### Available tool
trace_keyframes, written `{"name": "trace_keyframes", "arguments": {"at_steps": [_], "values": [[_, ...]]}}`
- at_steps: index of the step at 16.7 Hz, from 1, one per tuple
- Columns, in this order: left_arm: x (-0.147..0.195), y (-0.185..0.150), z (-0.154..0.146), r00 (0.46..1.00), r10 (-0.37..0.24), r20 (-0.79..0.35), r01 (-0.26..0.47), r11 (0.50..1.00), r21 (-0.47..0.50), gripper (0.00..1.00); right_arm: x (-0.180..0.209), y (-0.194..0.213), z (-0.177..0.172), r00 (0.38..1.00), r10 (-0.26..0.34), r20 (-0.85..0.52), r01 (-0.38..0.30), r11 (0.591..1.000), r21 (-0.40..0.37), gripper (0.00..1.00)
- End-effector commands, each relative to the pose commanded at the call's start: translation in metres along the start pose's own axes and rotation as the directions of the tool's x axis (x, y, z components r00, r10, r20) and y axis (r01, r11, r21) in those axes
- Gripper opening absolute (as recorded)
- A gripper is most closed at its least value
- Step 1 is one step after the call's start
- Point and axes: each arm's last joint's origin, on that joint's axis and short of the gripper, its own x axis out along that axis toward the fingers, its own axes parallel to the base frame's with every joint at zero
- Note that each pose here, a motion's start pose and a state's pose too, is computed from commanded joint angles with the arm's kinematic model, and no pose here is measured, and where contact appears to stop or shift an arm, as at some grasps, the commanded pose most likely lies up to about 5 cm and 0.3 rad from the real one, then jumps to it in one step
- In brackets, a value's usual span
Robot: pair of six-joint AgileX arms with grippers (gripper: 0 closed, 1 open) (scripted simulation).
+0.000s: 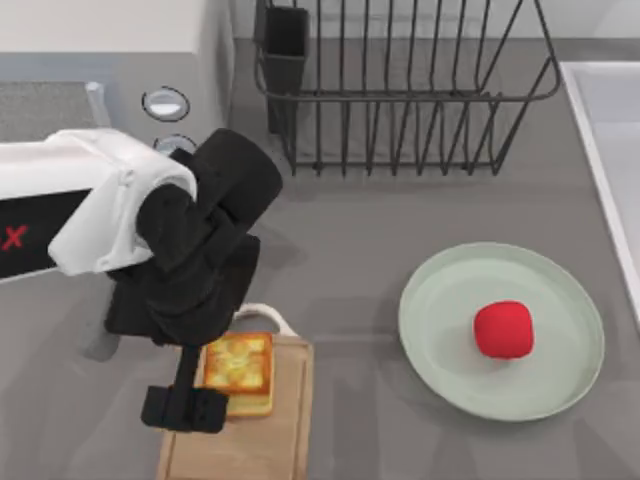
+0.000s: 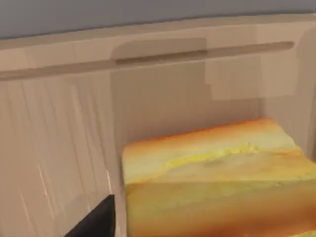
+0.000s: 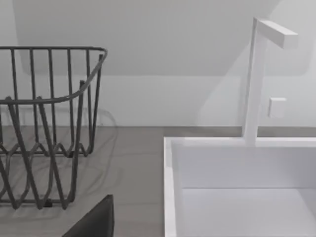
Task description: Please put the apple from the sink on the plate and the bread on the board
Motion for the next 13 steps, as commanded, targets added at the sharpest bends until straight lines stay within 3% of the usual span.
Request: {"name": "trace_keyframes", "arguments": {"at_steps": [4,7,10,13], "values": [[-0.027,0.015,0.031,0.984,-0.170,-0.059,0.178,0.968,0.175,1.00,0.000,0.000,0.000,1.000,0.000,0.000,0.000,1.000,0.000,1.00],[-0.045,0.035,0.057,0.939,-0.331,-0.089,0.342,0.880,0.331,1.00,0.000,0.000,0.000,1.000,0.000,0.000,0.000,1.000,0.000,1.00],[-0.057,0.061,0.083,0.856,-0.509,-0.094,0.483,0.719,0.500,1.00,0.000,0.000,0.000,1.000,0.000,0.000,0.000,1.000,0.000,1.00],[-0.061,0.089,0.105,0.731,-0.679,-0.067,0.536,0.511,0.672,1.00,0.000,0.000,0.000,1.000,0.000,0.000,0.000,1.000,0.000,1.00]]}}
